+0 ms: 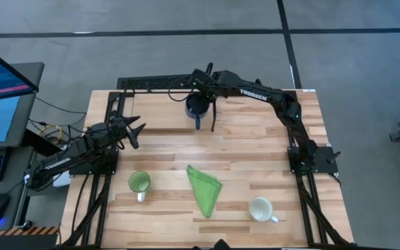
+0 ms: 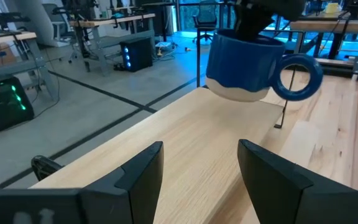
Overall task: Stack small to large cups/mugs on shelf
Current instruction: Put the blue mug on the shelf
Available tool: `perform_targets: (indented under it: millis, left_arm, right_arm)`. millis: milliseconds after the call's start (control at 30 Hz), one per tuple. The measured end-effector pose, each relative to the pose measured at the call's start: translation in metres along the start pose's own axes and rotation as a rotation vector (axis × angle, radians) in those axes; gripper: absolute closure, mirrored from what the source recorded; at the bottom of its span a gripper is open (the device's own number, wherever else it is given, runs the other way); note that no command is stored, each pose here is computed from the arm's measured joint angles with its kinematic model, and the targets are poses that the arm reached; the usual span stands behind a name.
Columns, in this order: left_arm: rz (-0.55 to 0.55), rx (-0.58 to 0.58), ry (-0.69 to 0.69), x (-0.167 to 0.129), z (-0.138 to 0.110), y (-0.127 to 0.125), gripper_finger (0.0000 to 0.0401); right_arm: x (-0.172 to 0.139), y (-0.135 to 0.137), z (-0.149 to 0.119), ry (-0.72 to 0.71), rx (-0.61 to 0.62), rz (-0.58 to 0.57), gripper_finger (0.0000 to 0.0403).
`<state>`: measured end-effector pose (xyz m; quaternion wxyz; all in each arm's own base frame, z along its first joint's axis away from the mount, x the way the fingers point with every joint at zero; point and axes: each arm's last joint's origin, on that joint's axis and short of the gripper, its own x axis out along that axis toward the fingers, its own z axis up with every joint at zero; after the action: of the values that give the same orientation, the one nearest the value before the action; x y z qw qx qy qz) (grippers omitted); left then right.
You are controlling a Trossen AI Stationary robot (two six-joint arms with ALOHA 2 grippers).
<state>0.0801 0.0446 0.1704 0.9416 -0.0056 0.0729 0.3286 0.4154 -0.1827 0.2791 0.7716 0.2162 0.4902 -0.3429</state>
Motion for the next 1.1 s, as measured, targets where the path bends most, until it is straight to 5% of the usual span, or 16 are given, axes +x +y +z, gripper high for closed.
perform_targets:
  millis: [1100]
  left_arm:
    - [0.0, 0.0, 0.0, 0.0, 0.0, 0.0, 0.0202]
  right_arm:
    - [-0.0006, 0.0057, 0.0023, -0.042, 0.017, 0.018, 0.0372]
